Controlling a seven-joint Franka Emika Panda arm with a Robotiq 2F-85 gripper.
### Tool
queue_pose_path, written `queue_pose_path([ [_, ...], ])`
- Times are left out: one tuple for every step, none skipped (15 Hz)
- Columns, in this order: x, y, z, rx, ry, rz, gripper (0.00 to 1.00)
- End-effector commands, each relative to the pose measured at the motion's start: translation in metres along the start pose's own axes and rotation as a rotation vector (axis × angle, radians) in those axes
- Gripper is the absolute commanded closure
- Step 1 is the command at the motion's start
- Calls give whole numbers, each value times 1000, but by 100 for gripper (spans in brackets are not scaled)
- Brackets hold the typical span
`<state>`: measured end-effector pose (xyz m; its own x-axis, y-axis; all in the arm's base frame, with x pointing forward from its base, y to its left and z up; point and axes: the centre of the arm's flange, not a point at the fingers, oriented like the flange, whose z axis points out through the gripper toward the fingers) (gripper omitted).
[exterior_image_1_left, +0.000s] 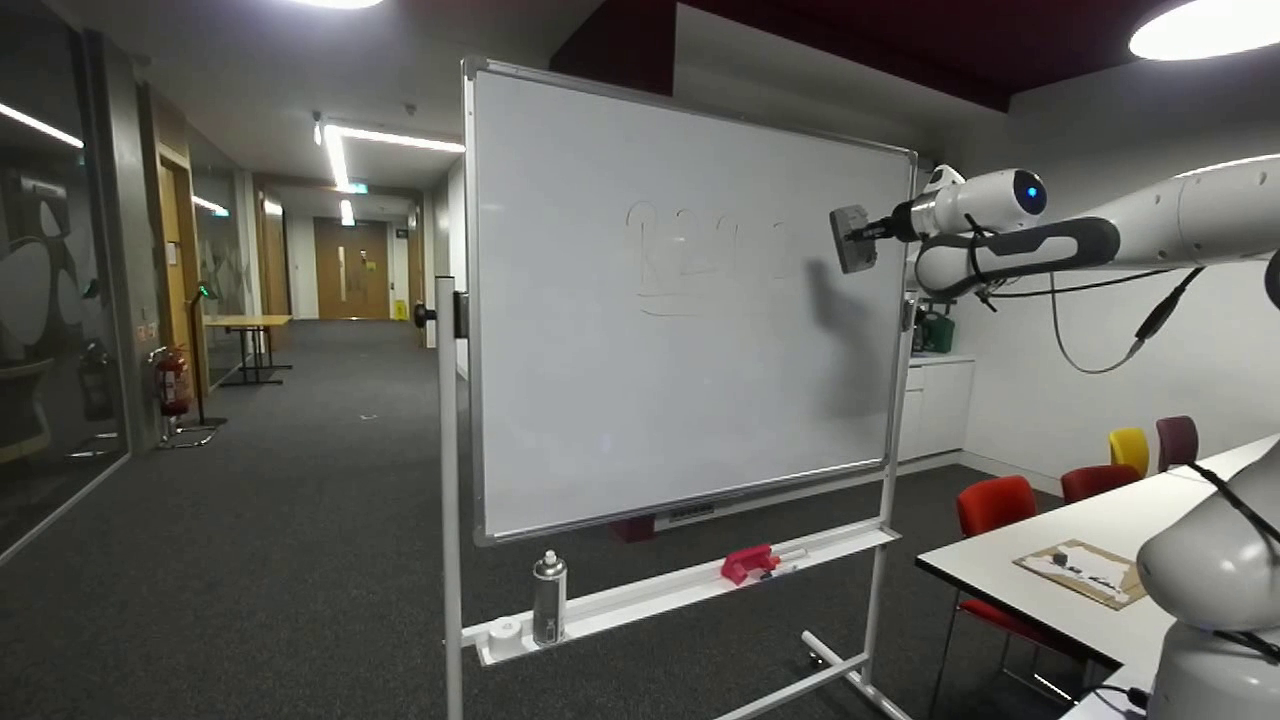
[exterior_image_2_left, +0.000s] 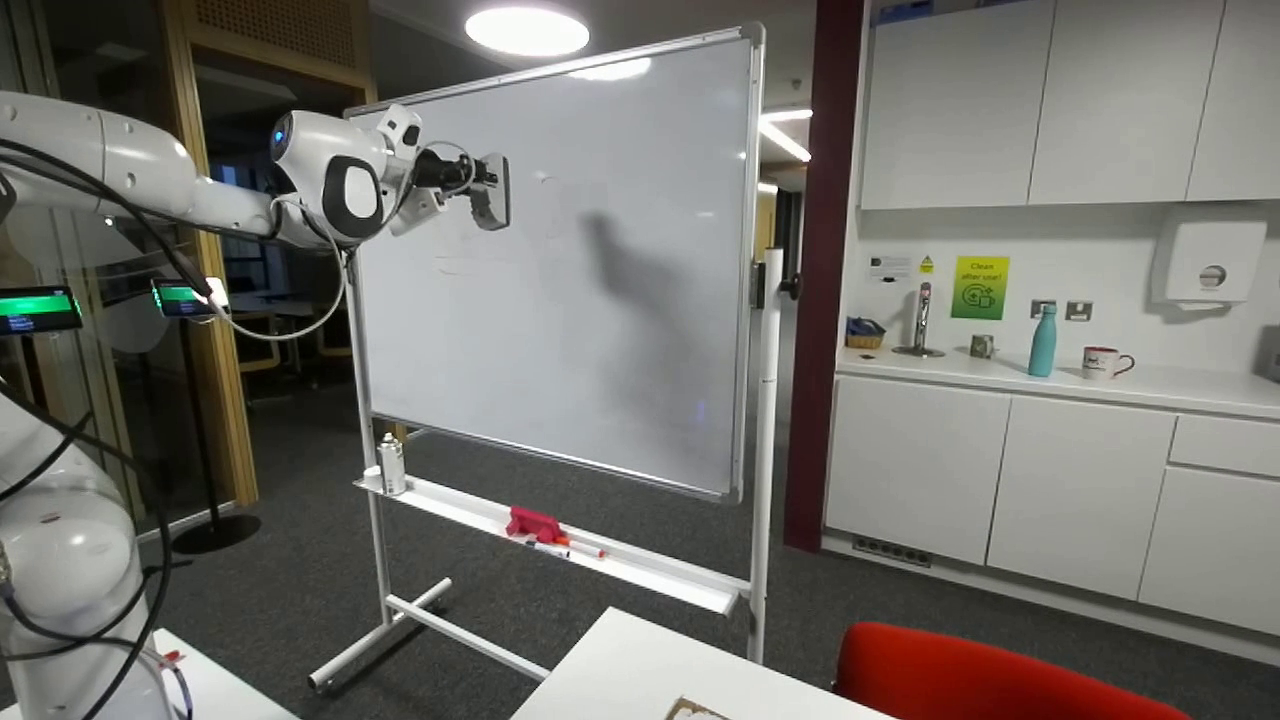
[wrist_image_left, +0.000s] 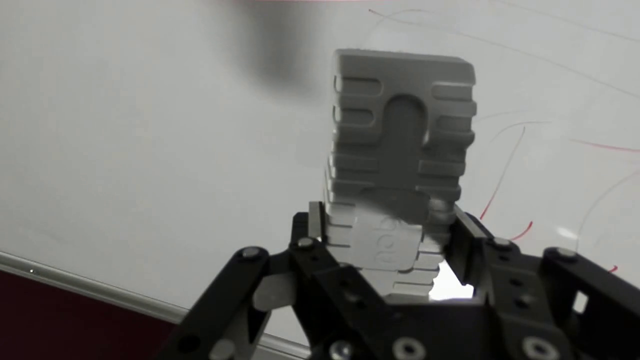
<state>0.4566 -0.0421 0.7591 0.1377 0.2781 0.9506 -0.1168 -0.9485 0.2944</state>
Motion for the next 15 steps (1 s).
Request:
queue_pose_path([
  [24,-1,14,-33,-29,-26,66],
  [26,1,20,-37,-49,-27,66],
  [26,3,28,-39,-80,-23,66],
  [26,5,35,-38,-103,-23,66],
  [27,5,40,-29,-123,-20,66],
  [27,5,45,-18,-130,-23,66],
  [28,4,51,-14,-133,-27,66],
  [29,4,56,-7,-124,-33,66],
  [30,2,61,-1,-118,-36,66],
  [30,1,66,4,-114,-37,66],
  [31,0,71,7,-123,-35,66],
  [31,0,75,6,-127,-43,66],
  [31,0,79,4,-123,-54,66],
  [32,-1,82,-1,-114,-69,66],
  [33,0,87,-6,-106,-80,66],
])
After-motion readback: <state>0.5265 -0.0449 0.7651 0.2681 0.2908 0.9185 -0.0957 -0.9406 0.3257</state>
